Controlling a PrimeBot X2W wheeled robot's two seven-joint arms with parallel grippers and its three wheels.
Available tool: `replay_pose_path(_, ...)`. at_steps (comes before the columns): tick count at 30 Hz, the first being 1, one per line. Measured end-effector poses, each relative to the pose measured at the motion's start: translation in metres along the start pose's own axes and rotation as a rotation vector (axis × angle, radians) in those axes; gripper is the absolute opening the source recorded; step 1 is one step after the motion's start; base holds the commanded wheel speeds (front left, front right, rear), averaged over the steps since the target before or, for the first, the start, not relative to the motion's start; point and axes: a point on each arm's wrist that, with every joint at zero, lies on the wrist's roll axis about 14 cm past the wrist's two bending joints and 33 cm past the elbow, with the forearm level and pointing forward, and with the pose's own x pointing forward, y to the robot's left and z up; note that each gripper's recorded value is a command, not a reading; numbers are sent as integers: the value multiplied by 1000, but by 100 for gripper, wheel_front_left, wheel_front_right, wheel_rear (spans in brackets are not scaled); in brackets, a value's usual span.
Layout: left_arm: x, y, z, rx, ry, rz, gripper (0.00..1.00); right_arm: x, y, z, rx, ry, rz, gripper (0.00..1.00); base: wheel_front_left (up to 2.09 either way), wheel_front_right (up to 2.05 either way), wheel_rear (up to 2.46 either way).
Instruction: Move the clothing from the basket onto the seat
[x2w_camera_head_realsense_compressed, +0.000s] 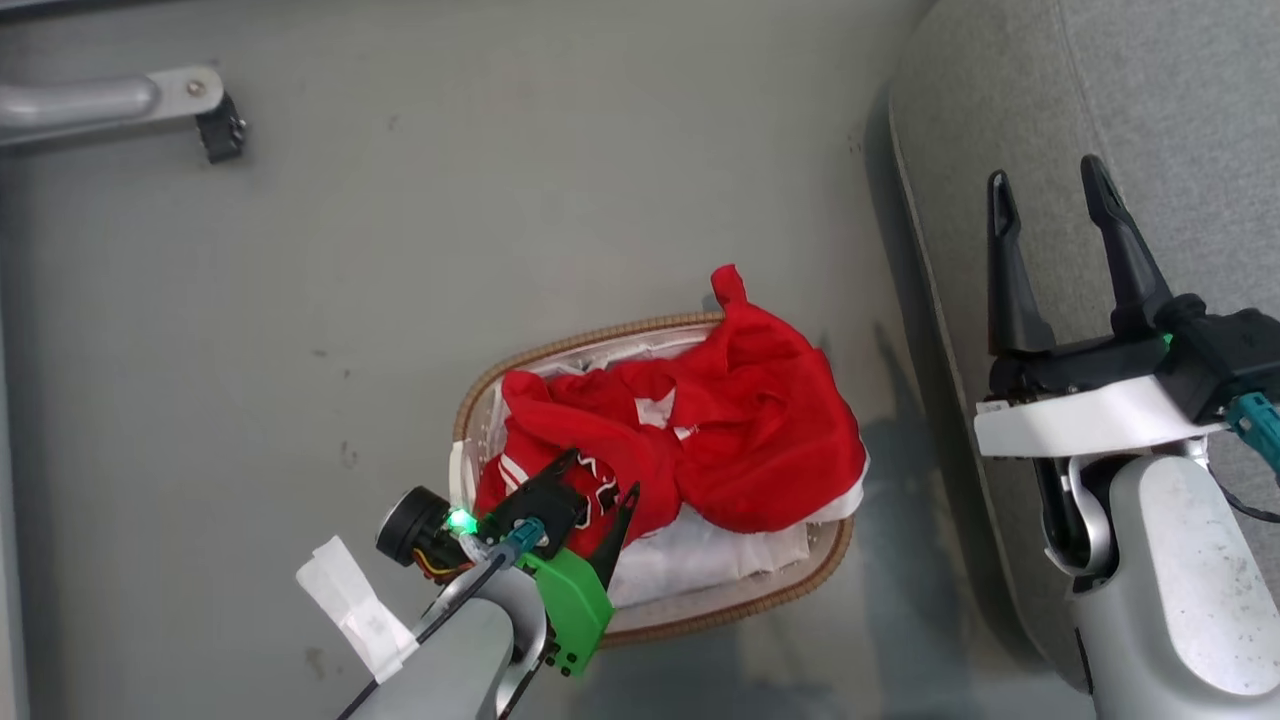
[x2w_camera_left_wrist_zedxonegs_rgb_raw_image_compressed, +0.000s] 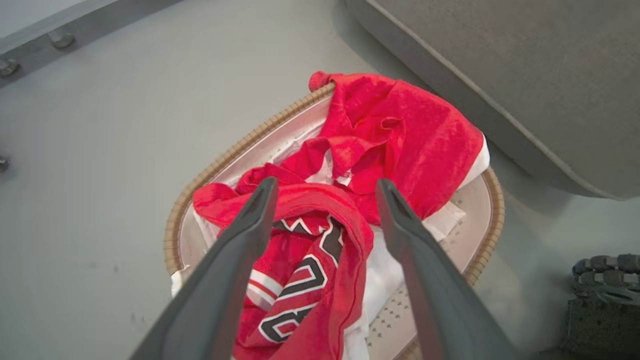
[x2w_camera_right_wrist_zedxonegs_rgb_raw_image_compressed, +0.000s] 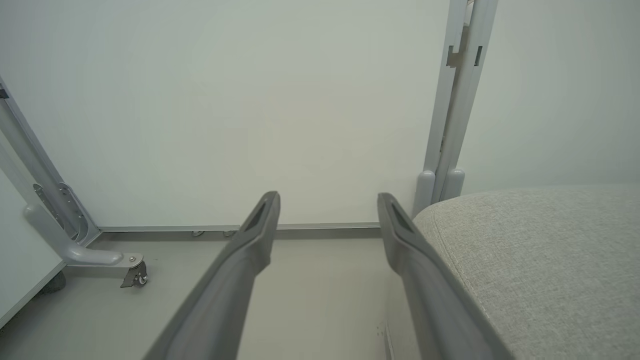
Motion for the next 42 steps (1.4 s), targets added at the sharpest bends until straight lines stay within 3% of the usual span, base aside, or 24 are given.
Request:
replay_pose_path(11,34,-1,-80,-49,232,-80,100,4,-29,-66,7,125,-61,100,0,0,0)
replay_pose_path(18,50,1,-104,-81,297,-93,97,-1,-42,-92,-2,181,-88,100,0,0,0)
replay_pose_path(20,52,0,-106,-92,301,-97,48,-3,-45,-96,-6,194,-96,100,0,0,0)
replay_pose_path(23,55,0,-100,-101,282,-87,0,-5,-46,-98,-7,205,-100,100,0,0,0)
replay_pose_path(31,56,0,-55,-49,155,-70,0,-7,-37,-90,-6,204,-82,100,0,0,0)
replay_pose_path(42,7,20,29,146,-84,14,0,-40,-7,-67,4,230,-30,100,0,0,0)
